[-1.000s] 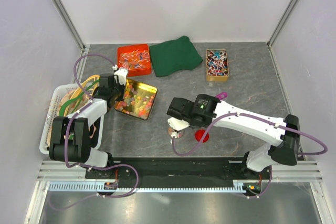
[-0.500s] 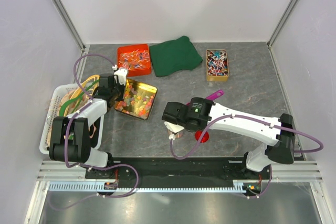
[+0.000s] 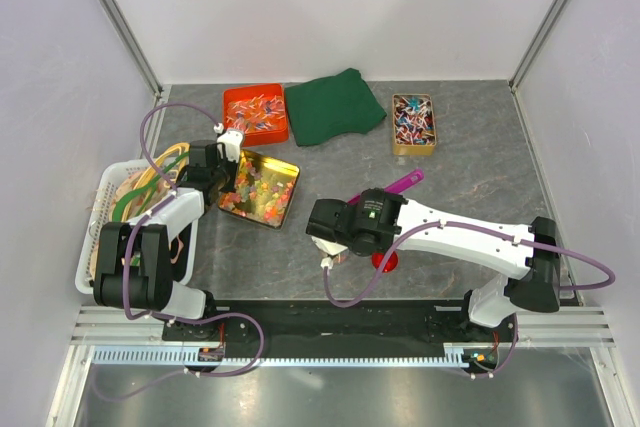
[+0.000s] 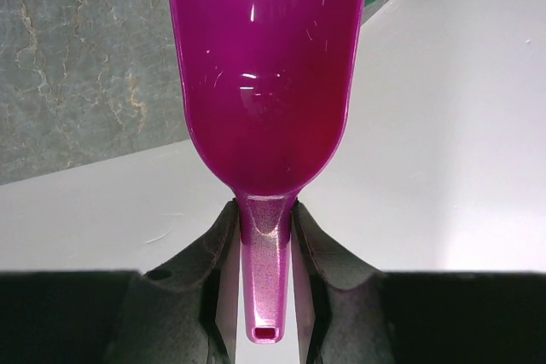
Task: Pack the candies
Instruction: Place the storage box at the center of the board.
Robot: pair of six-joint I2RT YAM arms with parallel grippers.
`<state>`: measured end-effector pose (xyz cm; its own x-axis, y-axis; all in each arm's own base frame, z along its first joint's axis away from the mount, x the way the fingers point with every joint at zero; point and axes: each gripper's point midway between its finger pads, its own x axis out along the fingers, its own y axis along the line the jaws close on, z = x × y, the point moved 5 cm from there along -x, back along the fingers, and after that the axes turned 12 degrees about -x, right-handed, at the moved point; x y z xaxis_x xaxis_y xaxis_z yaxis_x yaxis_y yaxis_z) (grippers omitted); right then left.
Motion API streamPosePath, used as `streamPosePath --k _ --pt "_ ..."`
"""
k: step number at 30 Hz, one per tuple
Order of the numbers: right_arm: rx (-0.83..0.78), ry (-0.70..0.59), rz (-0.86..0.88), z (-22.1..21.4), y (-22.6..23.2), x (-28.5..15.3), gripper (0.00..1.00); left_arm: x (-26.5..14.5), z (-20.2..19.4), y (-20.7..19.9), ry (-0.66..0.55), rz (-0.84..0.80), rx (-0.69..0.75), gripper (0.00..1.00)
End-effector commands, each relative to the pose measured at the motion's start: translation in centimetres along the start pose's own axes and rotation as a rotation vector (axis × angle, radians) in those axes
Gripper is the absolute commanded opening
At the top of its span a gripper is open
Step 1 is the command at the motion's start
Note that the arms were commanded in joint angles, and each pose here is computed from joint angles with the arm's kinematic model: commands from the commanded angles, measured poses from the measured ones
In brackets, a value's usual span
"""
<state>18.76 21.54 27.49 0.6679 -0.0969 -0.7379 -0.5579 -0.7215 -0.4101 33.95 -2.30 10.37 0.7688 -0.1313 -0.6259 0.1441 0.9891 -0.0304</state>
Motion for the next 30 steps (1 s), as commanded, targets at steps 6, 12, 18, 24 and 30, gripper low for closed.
streamPosePath --k 6,12,18,24,30 --pt "0.16 -0.113 -0.08 -1.2 -2.2 -2.7 0.0 0.1 3.3 -0.5 -0.09 -0.067 0.018 0.02" --pt "0.24 -0.227 -0.071 -1.0 -2.9 -2.5 0.0 0.8 2.6 -1.0 -0.028 -0.11 0.02 0.02" --pt "0.293 -0.311 -0.039 -1.2 -3.2 -1.6 0.0 1.3 1.6 -1.5 0.044 -0.151 0.026 0.02" --pt "0.334 -0.364 -0.051 -1.8 -4.0 -1.4 0.0 2.9 0.0 -1.7 0.144 -0.142 0.044 0.04" --pt "0.371 -0.396 -0.098 -2.2 -5.2 -1.3 0.0 3.8 -0.5 -1.6 0.188 -0.112 0.057 0.11"
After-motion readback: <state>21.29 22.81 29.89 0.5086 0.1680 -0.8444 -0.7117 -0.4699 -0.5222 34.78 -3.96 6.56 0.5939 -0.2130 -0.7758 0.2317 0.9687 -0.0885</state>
